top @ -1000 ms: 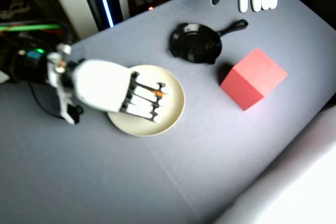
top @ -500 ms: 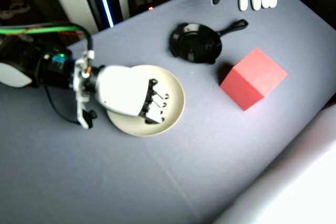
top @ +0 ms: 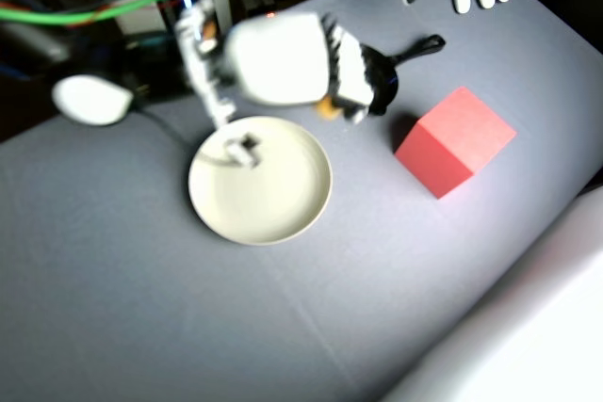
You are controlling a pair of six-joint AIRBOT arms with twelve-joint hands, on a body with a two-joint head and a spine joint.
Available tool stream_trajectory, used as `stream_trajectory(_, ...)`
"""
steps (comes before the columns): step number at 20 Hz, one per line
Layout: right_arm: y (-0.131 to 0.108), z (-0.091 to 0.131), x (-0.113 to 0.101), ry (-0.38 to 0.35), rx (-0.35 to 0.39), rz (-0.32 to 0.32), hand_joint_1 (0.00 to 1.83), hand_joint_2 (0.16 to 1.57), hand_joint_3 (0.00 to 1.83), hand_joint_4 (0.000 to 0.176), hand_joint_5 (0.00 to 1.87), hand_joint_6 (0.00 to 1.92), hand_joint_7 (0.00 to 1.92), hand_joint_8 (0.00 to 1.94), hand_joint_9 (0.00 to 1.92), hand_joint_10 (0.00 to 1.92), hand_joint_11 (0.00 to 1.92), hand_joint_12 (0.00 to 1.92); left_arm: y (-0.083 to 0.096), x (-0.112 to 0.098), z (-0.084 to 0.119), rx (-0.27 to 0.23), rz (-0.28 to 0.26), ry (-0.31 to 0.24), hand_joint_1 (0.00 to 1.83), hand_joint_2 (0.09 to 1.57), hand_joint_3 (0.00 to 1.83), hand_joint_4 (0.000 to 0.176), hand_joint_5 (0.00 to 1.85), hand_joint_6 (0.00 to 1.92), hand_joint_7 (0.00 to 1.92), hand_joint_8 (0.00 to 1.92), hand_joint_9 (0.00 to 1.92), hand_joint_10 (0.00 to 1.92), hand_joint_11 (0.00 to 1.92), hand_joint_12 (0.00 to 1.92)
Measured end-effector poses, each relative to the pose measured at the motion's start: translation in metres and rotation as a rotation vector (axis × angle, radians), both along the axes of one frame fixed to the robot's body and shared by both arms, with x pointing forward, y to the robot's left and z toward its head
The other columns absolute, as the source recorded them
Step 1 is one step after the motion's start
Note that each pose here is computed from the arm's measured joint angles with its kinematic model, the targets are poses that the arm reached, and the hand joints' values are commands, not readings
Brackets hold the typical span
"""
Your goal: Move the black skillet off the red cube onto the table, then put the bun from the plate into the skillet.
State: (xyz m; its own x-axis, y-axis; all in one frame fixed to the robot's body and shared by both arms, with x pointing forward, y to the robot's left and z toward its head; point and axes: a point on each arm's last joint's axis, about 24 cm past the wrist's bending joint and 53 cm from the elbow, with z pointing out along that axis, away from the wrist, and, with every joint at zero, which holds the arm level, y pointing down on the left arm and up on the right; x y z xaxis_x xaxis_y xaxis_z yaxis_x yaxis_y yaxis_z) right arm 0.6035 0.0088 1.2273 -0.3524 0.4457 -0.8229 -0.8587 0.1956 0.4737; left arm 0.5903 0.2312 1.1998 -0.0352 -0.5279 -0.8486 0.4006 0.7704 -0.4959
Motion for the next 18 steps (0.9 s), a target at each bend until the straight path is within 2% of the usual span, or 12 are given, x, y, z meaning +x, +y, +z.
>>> stream_trajectory(3, 0.009, -0.004, 0.000, 0.012, 0.003, 0.009, 1.33, 1.20, 0.00, 0.000, 0.80, 1.24, 0.77, 1.25, 0.80, 1.43, 0.67, 1.51, 0.020, -0.003, 0.007, 0.001, 0.058, -0.029, 0.27, 1.20, 0.01, 0.051, 0.27, 0.01, 0.23, 0.00, 0.15, 0.00, 0.00, 0.44)
stream_trajectory(4, 0.015, -0.008, 0.000, 0.026, 0.006, 0.013, 1.23, 1.18, 0.00, 0.000, 0.84, 1.08, 0.87, 1.26, 0.99, 1.01, 0.89, 1.30, 0.030, -0.006, 0.009, 0.004, 0.091, -0.033, 0.12, 1.28, 0.02, 0.030, 0.29, 0.00, 0.23, 0.00, 0.15, 0.00, 0.00, 0.42)
stream_trajectory(5, 0.020, -0.010, -0.001, 0.035, 0.007, 0.018, 1.23, 1.18, 0.00, 0.000, 0.84, 1.08, 0.87, 1.26, 0.99, 1.01, 0.89, 1.30, 0.036, -0.007, 0.010, 0.010, 0.108, -0.036, 0.12, 1.28, 0.02, 0.030, 0.29, 0.00, 0.23, 0.00, 0.15, 0.00, 0.00, 0.42)
stream_trajectory(6, 0.031, -0.015, -0.005, 0.046, 0.003, 0.036, 1.33, 1.14, 0.00, 0.000, 0.86, 1.05, 0.90, 1.06, 1.03, 1.11, 0.94, 1.26, 0.045, -0.009, 0.014, 0.016, 0.131, -0.052, 0.01, 1.29, 0.01, 0.012, 0.28, 0.00, 0.24, 0.00, 0.17, 0.00, 0.00, 0.46)
stream_trajectory(7, 0.040, -0.020, -0.010, 0.053, -0.002, 0.053, 1.26, 1.14, 0.00, 0.000, 0.93, 0.92, 0.93, 1.20, 1.09, 1.11, 1.06, 1.39, 0.050, -0.010, 0.015, 0.017, 0.148, -0.059, 0.00, 1.30, 0.00, 0.006, 0.28, 0.00, 0.25, 0.00, 0.18, 0.00, 0.00, 0.49)
stream_trajectory(9, 0.057, -0.027, -0.017, 0.061, -0.014, 0.083, 1.24, 1.16, 0.00, 0.000, 0.93, 0.91, 0.88, 1.37, 1.03, 1.24, 1.00, 1.53, 0.056, -0.010, 0.016, 0.013, 0.172, -0.063, 0.00, 1.34, 0.01, 0.000, 0.30, 0.00, 0.26, 0.00, 0.19, 0.00, 0.00, 0.49)
stream_trajectory(11, 0.068, -0.034, -0.011, 0.078, -0.033, 0.074, 1.33, 1.18, 0.00, 0.000, 0.82, 1.03, 0.81, 1.34, 0.91, 1.37, 0.86, 1.53, 0.057, -0.010, 0.016, 0.007, 0.174, -0.060, 0.00, 1.37, 0.00, 0.000, 0.30, 0.00, 0.26, 0.00, 0.18, 0.00, 0.00, 0.49)
stream_trajectory(12, 0.071, -0.040, -0.005, 0.095, -0.048, 0.059, 1.16, 1.27, 0.00, 0.000, 0.66, 1.34, 0.72, 1.51, 0.70, 1.40, 0.62, 1.65, 0.057, -0.009, 0.016, 0.001, 0.170, -0.059, 0.00, 1.37, 0.00, 0.000, 0.29, 0.00, 0.25, 0.00, 0.17, 0.00, 0.00, 0.50)
stream_trajectory(13, 0.072, -0.045, -0.002, 0.105, -0.065, 0.050, 1.07, 1.22, 0.00, 0.058, 0.48, 0.91, 0.44, 0.92, 0.46, 0.98, 0.24, 1.36, 0.057, -0.010, 0.016, -0.002, 0.169, -0.059, 0.00, 1.38, 0.01, 0.000, 0.28, 0.00, 0.25, 0.00, 0.18, 0.00, 0.00, 0.49)
stream_trajectory(15, 0.078, -0.060, 0.002, 0.128, -0.113, 0.036, 1.07, 1.10, 0.00, 0.072, 0.38, 0.50, 0.35, 0.35, 0.40, 0.32, 0.03, 1.03, 0.061, -0.008, 0.016, -0.009, 0.182, -0.058, 0.00, 1.38, 0.00, 0.000, 0.29, 0.00, 0.26, 0.00, 0.19, 0.00, 0.00, 0.49)
stream_trajectory(17, 0.080, -0.060, 0.001, 0.130, -0.109, 0.041, 0.94, 1.04, 0.00, 0.099, 0.22, 0.45, 0.28, 0.07, 0.32, 0.06, 0.00, 0.89, 0.061, -0.008, 0.017, -0.013, 0.183, -0.063, 0.00, 1.37, 0.00, 0.002, 0.28, 0.00, 0.25, 0.00, 0.17, 0.00, 0.00, 0.45)
stream_trajectory(18, 0.080, -0.059, 0.001, 0.129, -0.106, 0.042, 0.94, 1.01, 0.00, 0.095, 0.22, 0.34, 0.26, 0.01, 0.29, 0.02, 0.00, 0.82, 0.061, -0.009, 0.018, -0.014, 0.183, -0.064, 0.00, 1.36, 0.00, 0.008, 0.28, 0.00, 0.25, 0.00, 0.18, 0.00, 0.00, 0.46)
